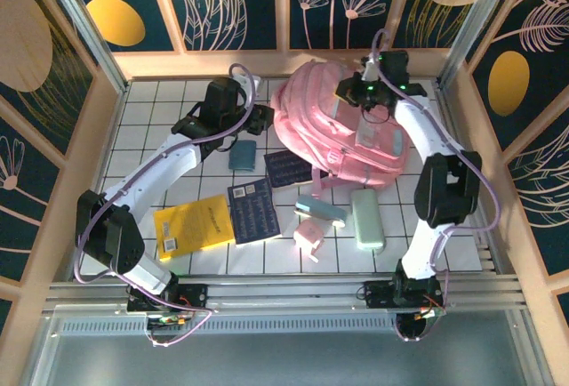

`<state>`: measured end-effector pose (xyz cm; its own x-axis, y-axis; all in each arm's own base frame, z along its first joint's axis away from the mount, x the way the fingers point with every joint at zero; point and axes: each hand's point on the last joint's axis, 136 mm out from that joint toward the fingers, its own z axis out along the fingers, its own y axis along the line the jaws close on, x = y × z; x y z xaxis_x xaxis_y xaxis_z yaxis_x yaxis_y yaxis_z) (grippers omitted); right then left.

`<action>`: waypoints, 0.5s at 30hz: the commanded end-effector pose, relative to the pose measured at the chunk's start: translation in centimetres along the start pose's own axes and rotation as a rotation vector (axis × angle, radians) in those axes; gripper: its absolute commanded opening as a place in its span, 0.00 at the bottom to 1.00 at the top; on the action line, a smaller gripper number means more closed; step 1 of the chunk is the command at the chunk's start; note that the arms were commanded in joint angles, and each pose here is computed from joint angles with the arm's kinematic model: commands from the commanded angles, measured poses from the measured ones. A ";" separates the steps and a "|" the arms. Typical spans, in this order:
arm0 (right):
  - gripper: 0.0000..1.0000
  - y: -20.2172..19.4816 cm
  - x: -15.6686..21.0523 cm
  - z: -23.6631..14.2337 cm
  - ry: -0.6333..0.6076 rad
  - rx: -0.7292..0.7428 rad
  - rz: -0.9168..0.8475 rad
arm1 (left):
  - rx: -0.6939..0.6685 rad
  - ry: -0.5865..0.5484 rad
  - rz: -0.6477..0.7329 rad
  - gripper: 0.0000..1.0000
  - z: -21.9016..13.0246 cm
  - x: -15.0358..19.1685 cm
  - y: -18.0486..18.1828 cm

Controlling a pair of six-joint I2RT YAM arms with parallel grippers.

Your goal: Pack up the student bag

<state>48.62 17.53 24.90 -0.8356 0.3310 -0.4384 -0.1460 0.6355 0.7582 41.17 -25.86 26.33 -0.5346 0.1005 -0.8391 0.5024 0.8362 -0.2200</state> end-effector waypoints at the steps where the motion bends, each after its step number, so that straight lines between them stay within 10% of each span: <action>1: 0.00 6.2 -0.7 -4.4 -0.030 -0.192 -0.101 | 0.100 -0.012 0.137 0.51 0.6 -0.6 -1.8; 15: 0.00 8.2 0.4 -8.1 -0.049 -0.282 -0.128 | 0.183 0.146 0.364 0.53 2.9 2.1 -2.9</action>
<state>44.51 16.62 27.85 -0.8599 0.3220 -0.3960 -0.1839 0.5284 0.8289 41.65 -28.84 25.07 -0.4081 0.3837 -0.8284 0.7163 0.6971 -0.0300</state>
